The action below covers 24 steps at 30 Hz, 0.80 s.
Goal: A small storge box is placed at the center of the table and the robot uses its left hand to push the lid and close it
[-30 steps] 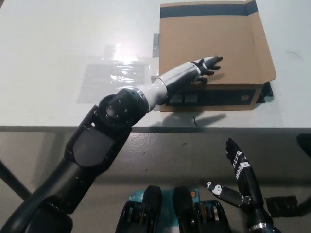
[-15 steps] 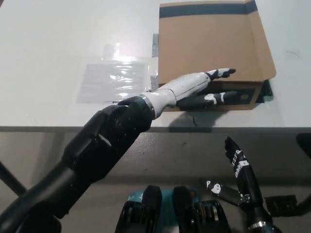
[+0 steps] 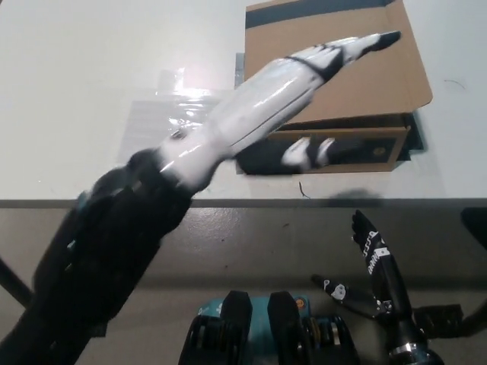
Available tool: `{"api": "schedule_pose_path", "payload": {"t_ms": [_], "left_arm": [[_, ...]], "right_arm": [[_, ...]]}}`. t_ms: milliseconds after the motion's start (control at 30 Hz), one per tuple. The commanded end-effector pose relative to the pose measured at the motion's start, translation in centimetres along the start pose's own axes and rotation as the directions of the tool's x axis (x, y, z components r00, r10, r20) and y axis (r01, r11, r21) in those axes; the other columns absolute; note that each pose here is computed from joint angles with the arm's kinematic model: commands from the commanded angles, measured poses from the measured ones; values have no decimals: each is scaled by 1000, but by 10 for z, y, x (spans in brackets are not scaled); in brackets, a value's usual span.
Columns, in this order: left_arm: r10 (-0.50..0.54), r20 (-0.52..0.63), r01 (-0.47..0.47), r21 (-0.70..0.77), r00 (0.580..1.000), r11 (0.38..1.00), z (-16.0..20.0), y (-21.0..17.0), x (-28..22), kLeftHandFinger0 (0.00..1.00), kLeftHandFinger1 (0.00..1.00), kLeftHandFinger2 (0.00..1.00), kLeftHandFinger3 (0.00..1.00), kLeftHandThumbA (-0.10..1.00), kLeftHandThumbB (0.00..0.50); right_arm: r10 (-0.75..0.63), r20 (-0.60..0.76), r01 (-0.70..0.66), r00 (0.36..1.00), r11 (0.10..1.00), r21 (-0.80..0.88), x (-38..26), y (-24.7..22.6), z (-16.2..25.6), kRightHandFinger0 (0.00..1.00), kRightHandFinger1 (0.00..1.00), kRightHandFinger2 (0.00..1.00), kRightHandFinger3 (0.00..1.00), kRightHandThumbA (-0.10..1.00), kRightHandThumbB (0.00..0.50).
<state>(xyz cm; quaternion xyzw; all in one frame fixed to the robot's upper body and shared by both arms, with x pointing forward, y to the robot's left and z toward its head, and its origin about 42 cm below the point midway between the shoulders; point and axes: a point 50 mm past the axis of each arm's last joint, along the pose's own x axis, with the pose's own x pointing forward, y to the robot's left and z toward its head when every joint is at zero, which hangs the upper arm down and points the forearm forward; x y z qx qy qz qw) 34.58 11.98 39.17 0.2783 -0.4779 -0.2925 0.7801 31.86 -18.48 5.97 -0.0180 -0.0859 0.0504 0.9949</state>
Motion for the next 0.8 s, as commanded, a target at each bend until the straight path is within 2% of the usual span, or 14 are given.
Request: {"api": "schedule_pose_path", "payload": {"t_ms": [0,133,167,200,267,400,433,533,700,767], "left_arm": [[81,98,-77,-38,992,996,49,15,-64,1000,1000,1000,1000,1000,334],[82,-12,-82,-100,997,992,39,-12,-105,1000,1000,1000,1000,1000,376],[84,-50,-89,-116,995,989,35,-19,-113,1000,1000,1000,1000,1000,417],[98,-116,-115,-146,988,983,22,-33,-128,1000,1000,1000,1000,1000,428],[114,-157,-138,-154,981,978,12,-43,-139,1000,1000,1000,1000,1000,422],[177,-324,-224,-115,929,968,-29,-78,-178,1000,1000,1000,1000,1000,408],[183,-352,-233,-106,918,967,-37,-83,-185,1000,1000,1000,1000,1000,421],[165,-451,-227,-88,877,970,-65,-98,-211,1000,1000,1000,1000,1000,397],[156,-548,-219,-52,822,974,-95,-101,-238,1000,1000,1000,1000,1000,356],[159,-560,-225,-50,813,973,-99,-101,-241,1000,1000,1000,1000,1000,364]], "right_arm": [[32,99,-29,995,999,-23,14,1,16,1000,1000,1000,1000,1000,325],[21,92,-20,996,1000,-13,12,-2,14,1000,1000,1000,1000,1000,341],[20,91,-19,996,1000,-13,11,-2,14,1000,1000,1000,1000,1000,342],[21,89,-20,996,1000,-12,11,-1,14,1000,1000,1000,1000,1000,344],[24,84,-24,996,1000,-9,10,1,12,1000,1000,1000,1000,1000,344],[28,79,-28,996,1000,-5,8,3,11,1000,1000,1000,1000,1000,327],[26,80,-26,996,1000,-4,8,3,11,1000,1000,1000,1000,1000,328],[23,81,-22,996,1000,-8,7,1,11,1000,1000,1000,1000,1000,325],[22,78,-21,997,1000,-5,7,2,11,1000,1000,1000,1000,1000,350],[20,78,-20,997,1000,-3,7,2,11,1000,1000,1000,1000,1000,354]]}}
